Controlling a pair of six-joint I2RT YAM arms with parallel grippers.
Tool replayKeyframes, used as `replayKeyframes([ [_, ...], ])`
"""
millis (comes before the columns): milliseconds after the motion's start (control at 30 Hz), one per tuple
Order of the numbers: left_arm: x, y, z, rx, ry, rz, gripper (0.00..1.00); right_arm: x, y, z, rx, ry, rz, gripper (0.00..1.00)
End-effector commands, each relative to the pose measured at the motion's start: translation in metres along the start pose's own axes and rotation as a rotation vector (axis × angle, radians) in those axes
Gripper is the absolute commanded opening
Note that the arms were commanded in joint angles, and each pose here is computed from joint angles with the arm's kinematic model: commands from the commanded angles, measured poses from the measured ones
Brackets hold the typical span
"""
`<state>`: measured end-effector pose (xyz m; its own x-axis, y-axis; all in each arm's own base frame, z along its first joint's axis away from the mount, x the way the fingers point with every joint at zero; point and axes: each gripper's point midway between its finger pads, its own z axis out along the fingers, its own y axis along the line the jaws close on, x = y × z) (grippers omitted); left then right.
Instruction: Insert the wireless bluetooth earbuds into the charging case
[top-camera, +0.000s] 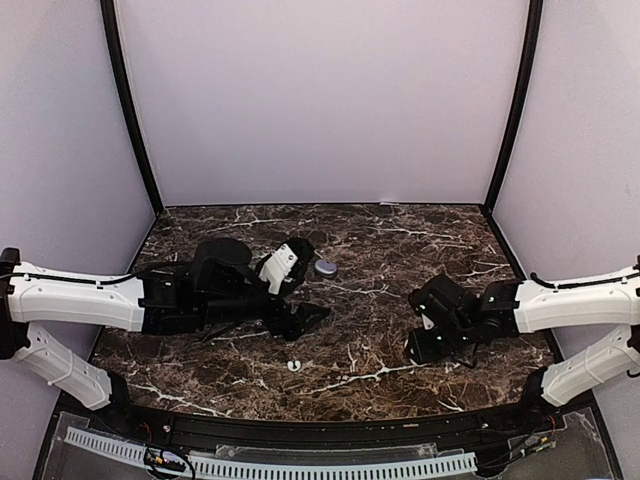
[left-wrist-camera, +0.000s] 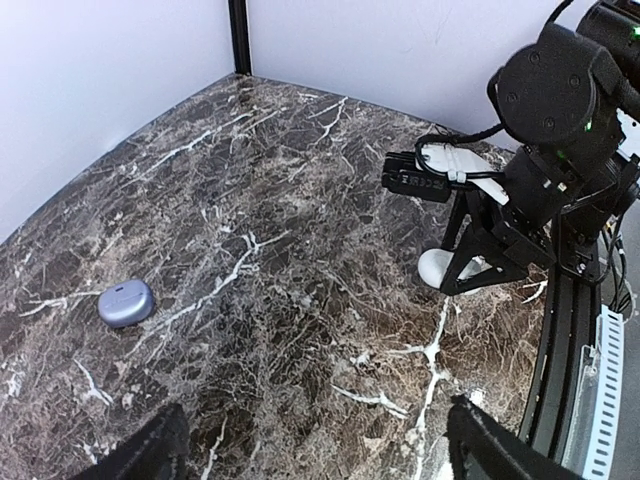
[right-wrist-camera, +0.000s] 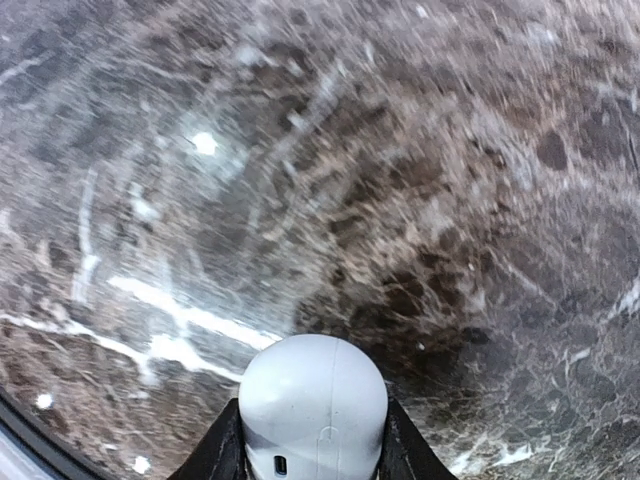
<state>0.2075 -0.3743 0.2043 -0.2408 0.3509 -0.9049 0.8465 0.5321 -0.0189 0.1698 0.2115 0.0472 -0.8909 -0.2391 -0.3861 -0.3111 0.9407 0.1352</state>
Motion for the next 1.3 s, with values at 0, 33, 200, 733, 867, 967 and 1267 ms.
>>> replayKeyframes([
  [0,-0.02,0.003,-0.014,0.002,-0.112,-0.038,0.93,-0.067,0.049,-0.044,-0.192,-0.201,-0.044,0.3],
  [33,-0.023,0.002,-0.016,0.008,-0.124,-0.046,0.96,-0.082,0.059,-0.056,-0.238,-0.247,-0.039,0.3],
  [200,-0.04,0.001,-0.029,0.031,-0.248,-0.106,0.99,-0.153,0.106,-0.147,-0.566,-0.542,-0.019,0.34],
  [733,-0.106,-0.002,-0.018,-0.105,-0.466,-0.111,0.91,-0.212,0.136,-0.207,-0.81,-0.795,0.171,0.41],
  [867,-0.115,-0.003,-0.003,-0.133,-0.444,-0.084,0.83,-0.207,0.147,-0.205,-0.825,-0.776,0.154,0.41],
  [967,-0.123,-0.001,-0.002,-0.149,-0.46,-0.08,0.77,-0.202,0.152,-0.204,-0.834,-0.768,0.142,0.42],
  [1267,-0.131,0.007,0.006,-0.219,-0.44,-0.058,0.62,-0.196,0.159,-0.191,-0.803,-0.762,0.146,0.43],
])
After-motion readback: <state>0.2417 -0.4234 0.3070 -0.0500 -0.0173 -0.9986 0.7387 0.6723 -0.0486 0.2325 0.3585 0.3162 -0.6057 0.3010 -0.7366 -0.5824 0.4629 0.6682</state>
